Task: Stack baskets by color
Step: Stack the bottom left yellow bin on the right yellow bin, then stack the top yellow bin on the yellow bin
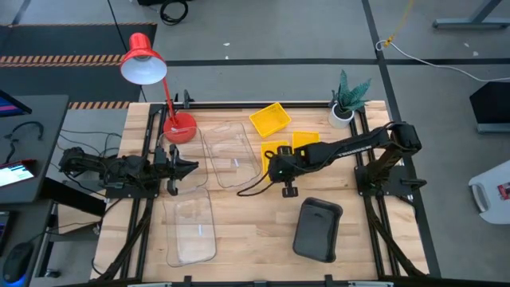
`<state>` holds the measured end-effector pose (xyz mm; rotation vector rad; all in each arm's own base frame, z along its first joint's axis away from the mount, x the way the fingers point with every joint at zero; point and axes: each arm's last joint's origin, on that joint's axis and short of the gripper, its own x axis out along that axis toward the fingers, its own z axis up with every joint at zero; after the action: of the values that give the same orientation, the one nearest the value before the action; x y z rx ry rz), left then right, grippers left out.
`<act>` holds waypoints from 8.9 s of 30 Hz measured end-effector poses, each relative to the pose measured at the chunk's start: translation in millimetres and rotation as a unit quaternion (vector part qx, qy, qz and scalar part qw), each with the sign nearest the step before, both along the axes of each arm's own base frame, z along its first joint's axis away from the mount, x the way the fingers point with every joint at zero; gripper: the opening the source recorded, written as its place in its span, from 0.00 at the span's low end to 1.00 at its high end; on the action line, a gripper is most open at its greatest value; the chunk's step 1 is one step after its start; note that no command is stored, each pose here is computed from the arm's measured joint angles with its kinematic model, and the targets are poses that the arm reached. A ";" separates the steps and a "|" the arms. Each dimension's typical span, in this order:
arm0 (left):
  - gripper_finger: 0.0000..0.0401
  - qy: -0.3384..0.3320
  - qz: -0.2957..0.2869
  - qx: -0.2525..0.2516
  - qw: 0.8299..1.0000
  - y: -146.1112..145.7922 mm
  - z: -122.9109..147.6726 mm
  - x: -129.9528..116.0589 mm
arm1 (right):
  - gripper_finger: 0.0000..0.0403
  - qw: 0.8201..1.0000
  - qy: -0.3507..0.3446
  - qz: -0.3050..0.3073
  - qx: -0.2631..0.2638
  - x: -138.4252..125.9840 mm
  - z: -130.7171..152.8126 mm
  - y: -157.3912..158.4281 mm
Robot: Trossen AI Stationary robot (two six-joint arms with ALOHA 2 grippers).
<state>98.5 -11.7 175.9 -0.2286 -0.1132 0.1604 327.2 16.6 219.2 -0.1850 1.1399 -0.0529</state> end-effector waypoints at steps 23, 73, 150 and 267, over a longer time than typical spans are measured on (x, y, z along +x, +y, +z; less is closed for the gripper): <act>0.08 0.000 0.000 0.000 1.000 0.0 0.0 0.0 | 0.04 0.993 -0.031 -0.104 -0.050 -83.0 19.9 -14.7; 0.07 0.000 0.000 0.000 1.000 0.0 0.0 0.0 | 0.29 0.977 -0.153 -0.148 0.016 -79.4 11.9 -48.8; 0.09 0.000 0.001 0.000 1.000 0.0 0.0 0.0 | 0.55 0.991 -0.115 -0.066 -0.013 3.0 -1.0 -202.2; 0.08 0.000 0.001 0.000 1.000 0.0 0.0 0.0 | 0.03 0.996 0.015 0.062 -0.063 -48.6 77.3 -65.0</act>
<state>98.5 -11.6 175.9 -0.2287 -0.1134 0.1623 278.6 -48.4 296.5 -0.3692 1.1545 -0.0118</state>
